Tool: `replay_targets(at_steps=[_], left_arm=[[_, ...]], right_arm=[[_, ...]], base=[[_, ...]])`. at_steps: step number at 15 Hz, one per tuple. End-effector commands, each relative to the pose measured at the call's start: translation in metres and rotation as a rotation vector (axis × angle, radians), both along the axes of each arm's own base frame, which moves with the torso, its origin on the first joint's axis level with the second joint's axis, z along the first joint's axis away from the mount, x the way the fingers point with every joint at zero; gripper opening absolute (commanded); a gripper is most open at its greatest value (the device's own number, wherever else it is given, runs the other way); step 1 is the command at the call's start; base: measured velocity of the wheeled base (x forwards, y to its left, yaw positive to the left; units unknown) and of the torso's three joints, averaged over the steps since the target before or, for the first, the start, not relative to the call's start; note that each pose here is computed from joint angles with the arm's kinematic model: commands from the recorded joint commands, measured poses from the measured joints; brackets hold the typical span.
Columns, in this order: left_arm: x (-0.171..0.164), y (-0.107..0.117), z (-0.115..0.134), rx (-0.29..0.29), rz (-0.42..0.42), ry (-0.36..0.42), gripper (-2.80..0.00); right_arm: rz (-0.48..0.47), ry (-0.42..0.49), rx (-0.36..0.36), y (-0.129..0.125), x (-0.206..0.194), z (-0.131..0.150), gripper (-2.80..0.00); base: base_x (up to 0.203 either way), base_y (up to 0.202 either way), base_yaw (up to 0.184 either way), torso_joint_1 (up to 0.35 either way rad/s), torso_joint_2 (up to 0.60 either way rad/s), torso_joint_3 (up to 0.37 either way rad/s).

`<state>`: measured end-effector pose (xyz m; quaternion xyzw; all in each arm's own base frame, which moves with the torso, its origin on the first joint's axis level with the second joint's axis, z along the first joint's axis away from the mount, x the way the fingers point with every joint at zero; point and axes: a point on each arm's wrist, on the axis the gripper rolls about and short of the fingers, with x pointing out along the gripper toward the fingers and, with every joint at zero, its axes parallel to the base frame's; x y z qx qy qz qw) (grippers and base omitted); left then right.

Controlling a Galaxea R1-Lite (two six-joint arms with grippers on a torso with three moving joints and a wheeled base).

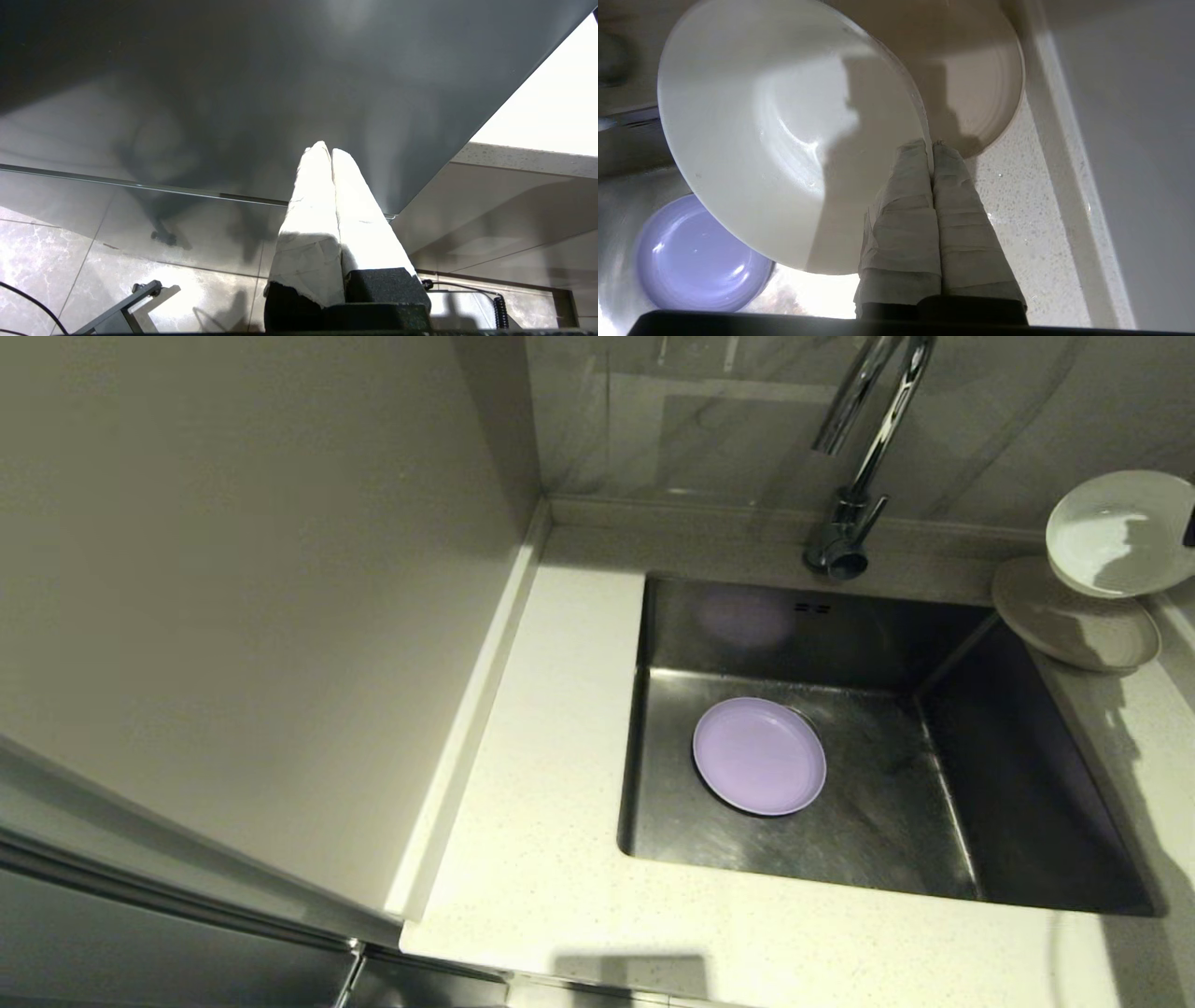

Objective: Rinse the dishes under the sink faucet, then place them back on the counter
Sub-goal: Put a bowl back to the table from the sink

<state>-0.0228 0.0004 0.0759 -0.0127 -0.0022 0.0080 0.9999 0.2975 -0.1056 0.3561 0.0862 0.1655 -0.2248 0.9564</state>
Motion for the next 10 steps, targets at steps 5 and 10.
replay_targets(at_steps=[5, 10], left_arm=[[0.000, 0.000, 0.000, -0.001, 0.001, -0.003, -2.80], [0.000, 0.000, 0.000, -0.001, 0.001, -0.004, -2.80]], right_arm=[[-0.059, -0.071, -0.090, -0.043, 0.083, -0.044, -2.80], [-0.051, -0.165, -0.219, -0.073, 0.093, -0.046, -2.80]], base=[[0.000, 0.000, 0.000, 0.000, 0.00, 0.000], [0.000, 0.000, 0.000, 0.000, 0.00, 0.000]])
